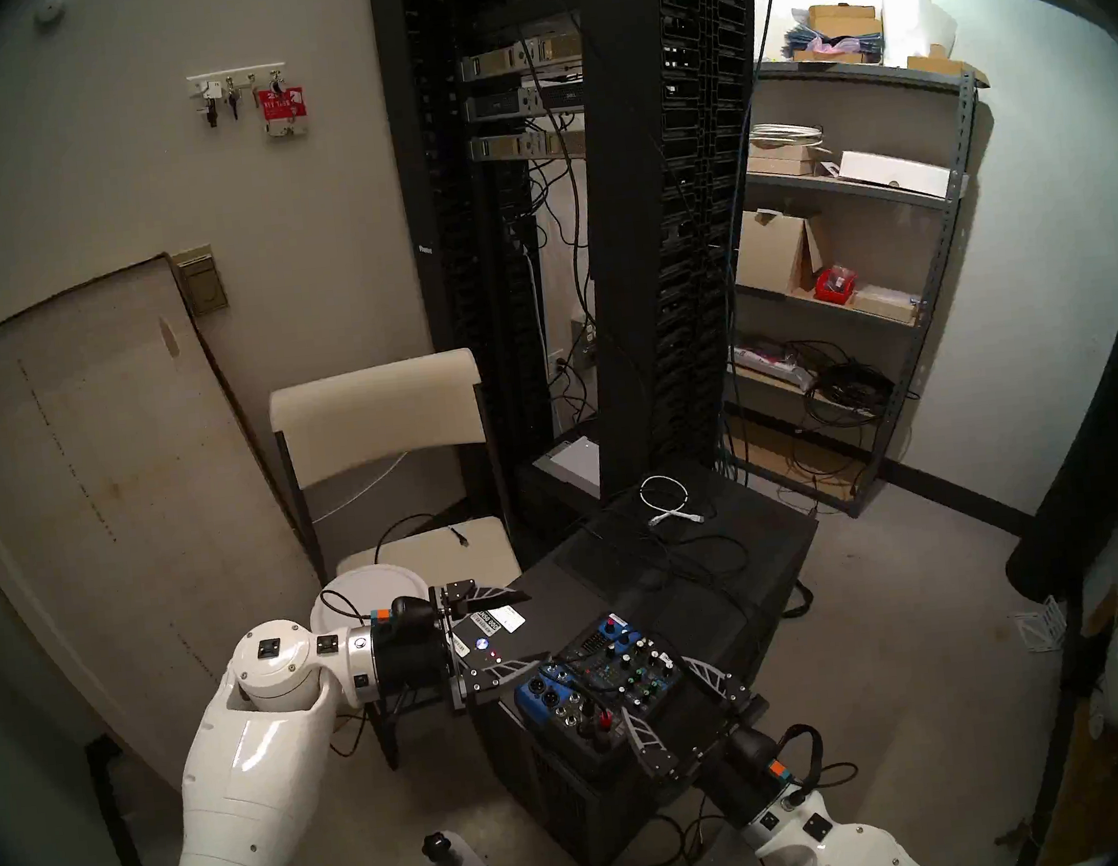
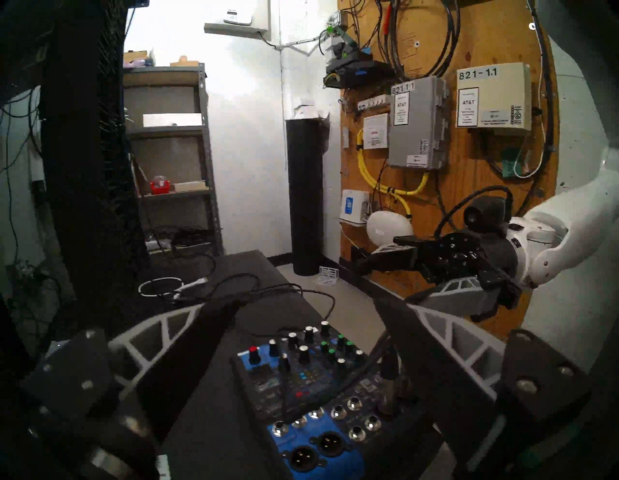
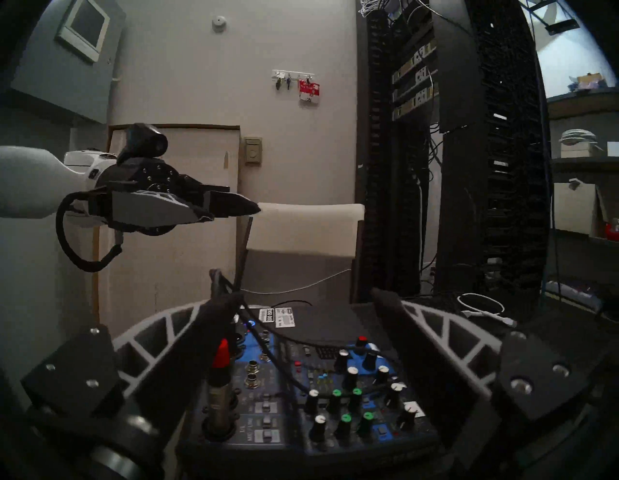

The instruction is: Insert aux cable

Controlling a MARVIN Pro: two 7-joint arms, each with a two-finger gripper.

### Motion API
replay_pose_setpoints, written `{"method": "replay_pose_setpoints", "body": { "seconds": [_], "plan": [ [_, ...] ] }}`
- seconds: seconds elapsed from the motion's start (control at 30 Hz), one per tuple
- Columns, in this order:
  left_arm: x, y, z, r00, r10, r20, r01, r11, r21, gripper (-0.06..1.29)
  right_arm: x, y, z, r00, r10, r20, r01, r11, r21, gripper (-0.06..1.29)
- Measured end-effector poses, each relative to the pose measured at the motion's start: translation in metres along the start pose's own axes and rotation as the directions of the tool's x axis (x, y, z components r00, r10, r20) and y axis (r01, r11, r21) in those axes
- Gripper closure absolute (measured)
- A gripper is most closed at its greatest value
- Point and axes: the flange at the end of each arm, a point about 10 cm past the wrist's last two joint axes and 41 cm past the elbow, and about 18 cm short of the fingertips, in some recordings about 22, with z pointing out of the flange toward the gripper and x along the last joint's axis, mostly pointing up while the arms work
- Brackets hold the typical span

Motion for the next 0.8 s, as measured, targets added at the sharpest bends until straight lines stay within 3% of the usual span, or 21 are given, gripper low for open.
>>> {"method": "replay_pose_setpoints", "body": {
  "seconds": [0.27,0.43,0.53,0.57,0.8],
  "plan": [
    [-0.002,-0.018,-0.001,0.999,0.025,-0.022,-0.022,0.992,0.123,0.10,0.001,0.028,0.001,1.000,-0.019,0.008,0.020,0.996,-0.084,0.14],
    [-0.004,-0.023,0.004,0.998,0.052,-0.035,-0.045,0.983,0.177,0.08,0.001,0.045,0.002,1.000,-0.023,0.011,0.025,0.989,-0.146,0.10],
    [-0.004,-0.023,0.004,0.998,0.052,-0.035,-0.045,0.983,0.177,0.08,0.001,0.045,0.002,1.000,-0.023,0.011,0.025,0.989,-0.146,0.10],
    [-0.004,-0.024,0.012,0.996,0.080,-0.047,-0.068,0.974,0.216,0.08,0.001,0.059,0.003,1.000,-0.031,0.006,0.031,0.981,-0.192,0.10],
    [-0.003,-0.025,0.014,0.994,0.091,-0.052,-0.077,0.968,0.238,0.05,0.001,0.062,0.003,0.999,-0.033,0.005,0.034,0.978,-0.204,0.10]
  ]
}}
